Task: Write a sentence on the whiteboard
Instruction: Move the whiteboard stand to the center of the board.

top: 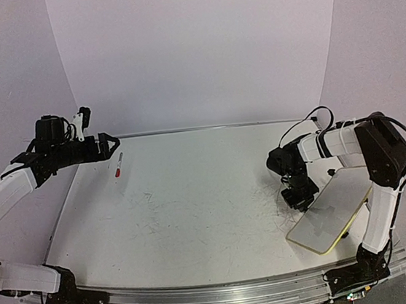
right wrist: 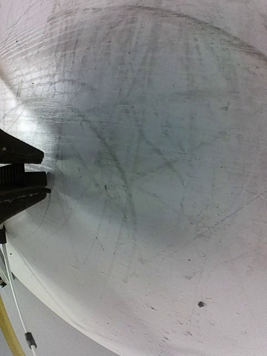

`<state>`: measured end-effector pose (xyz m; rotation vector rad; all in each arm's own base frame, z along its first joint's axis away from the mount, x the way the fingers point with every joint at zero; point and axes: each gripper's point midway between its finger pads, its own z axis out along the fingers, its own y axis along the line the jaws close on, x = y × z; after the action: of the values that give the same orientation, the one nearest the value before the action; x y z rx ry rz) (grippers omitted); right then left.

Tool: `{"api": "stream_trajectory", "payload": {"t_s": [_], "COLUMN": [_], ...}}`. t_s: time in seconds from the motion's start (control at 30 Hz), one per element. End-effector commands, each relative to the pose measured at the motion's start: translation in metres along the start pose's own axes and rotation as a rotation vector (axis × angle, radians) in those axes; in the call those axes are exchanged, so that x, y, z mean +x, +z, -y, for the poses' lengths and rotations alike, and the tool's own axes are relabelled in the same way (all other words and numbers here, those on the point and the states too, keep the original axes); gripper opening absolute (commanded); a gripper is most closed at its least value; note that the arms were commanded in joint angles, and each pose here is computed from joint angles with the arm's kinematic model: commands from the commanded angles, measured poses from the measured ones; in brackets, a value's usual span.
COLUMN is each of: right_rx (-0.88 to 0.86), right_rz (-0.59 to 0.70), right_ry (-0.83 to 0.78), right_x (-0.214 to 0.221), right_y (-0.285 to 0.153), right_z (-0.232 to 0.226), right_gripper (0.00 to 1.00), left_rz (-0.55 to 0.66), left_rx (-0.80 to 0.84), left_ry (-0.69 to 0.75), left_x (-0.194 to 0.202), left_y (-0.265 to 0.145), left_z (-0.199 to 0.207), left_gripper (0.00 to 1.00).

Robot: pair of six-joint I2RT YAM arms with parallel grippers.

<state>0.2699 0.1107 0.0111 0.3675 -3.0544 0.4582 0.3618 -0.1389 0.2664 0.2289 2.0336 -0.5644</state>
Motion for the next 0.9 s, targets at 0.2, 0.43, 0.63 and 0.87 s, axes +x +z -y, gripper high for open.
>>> {"api": "stream_trajectory", "payload": {"t_s": [0.2, 0.43, 0.63, 0.87], "right_rx": [-0.124, -0.169, -0.235, -0.306], "right_rz": [0.132, 0.154, 0.129, 0.118], "right_ry": [-0.042, -0.080, -0.145, -0.231], "right_x": [-0.037, -0.055, -0.058, -0.065], "right_y": [-0.019, -0.026, -0.024, -0.030], "right_z": [-0.024, -0.035, -0.050, -0.071], "right_gripper": [0.00, 0.00, 0.00, 0.00], "left_rz": [0.031, 0.017, -0.002, -0.021], "left_rx": [0.008, 0.019, 0.034, 0.059], "left_ry": [0.014, -0.002, -0.020, -0.039], "left_x": [-0.007, -0.004, 0.001, 0.007], "left_y": [-0.003, 0.001, 0.006, 0.010], "left_z": [0.004, 0.006, 0.010, 0.018], "left_gripper": [0.99, 0.99, 1.00, 1.00]}}
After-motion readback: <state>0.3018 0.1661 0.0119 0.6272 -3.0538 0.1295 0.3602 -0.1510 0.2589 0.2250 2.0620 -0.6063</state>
